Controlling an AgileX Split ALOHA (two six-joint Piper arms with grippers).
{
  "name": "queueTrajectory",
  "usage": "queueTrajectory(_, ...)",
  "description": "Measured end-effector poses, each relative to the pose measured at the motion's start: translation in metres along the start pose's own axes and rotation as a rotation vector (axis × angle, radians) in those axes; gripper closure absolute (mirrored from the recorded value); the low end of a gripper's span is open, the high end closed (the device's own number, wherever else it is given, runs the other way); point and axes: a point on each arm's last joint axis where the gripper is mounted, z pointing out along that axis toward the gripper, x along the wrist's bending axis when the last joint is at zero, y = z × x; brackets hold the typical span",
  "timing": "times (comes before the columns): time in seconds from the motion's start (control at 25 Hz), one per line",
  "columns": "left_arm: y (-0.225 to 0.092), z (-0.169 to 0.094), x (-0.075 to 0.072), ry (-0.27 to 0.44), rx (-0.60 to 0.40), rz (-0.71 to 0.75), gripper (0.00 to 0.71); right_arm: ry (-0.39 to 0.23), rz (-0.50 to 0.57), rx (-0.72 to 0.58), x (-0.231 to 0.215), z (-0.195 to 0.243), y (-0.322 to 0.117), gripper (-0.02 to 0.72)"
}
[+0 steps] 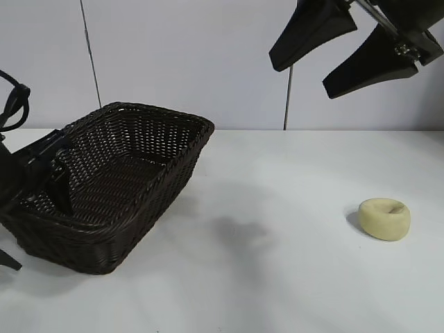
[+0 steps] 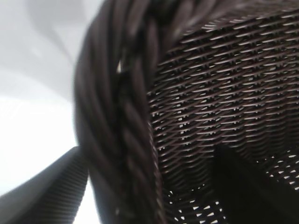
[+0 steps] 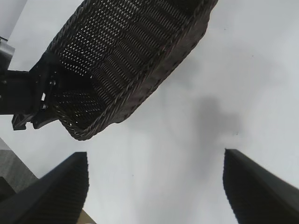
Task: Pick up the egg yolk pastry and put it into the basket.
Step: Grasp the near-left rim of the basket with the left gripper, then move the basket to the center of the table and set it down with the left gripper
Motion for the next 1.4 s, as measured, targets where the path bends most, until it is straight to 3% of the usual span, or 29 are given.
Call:
queueTrajectory(0.2, 0.0, 0.0, 0.0, 0.005, 0.002, -0.009, 0.528, -0.001, -0.001, 0.001, 0.0, 0.0, 0.0, 0.136)
queueTrajectory(0.28, 0.0, 0.0, 0.0, -0.001, 0.004, -0.049, 0.609, -0.001, 0.0, 0.001, 0.0, 0.0, 0.0, 0.136)
queueTrajectory(0.6, -0.001, -0.004, -0.003, 0.028, 0.015, -0.049, 0.611, -0.001, 0.002, 0.002, 0.0, 0.0, 0.0, 0.136)
queueTrajectory(1.04, 0.003, -0.033, -0.021, -0.03, 0.012, 0.014, 0.611, -0.003, 0.0, 0.003, 0.0, 0.0, 0.0, 0.136)
queueTrajectory(1.4, 0.021, -0.047, -0.027, -0.088, 0.091, 0.143, 0.611, -0.003, 0.0, 0.003, 0.0, 0.0, 0.0, 0.136)
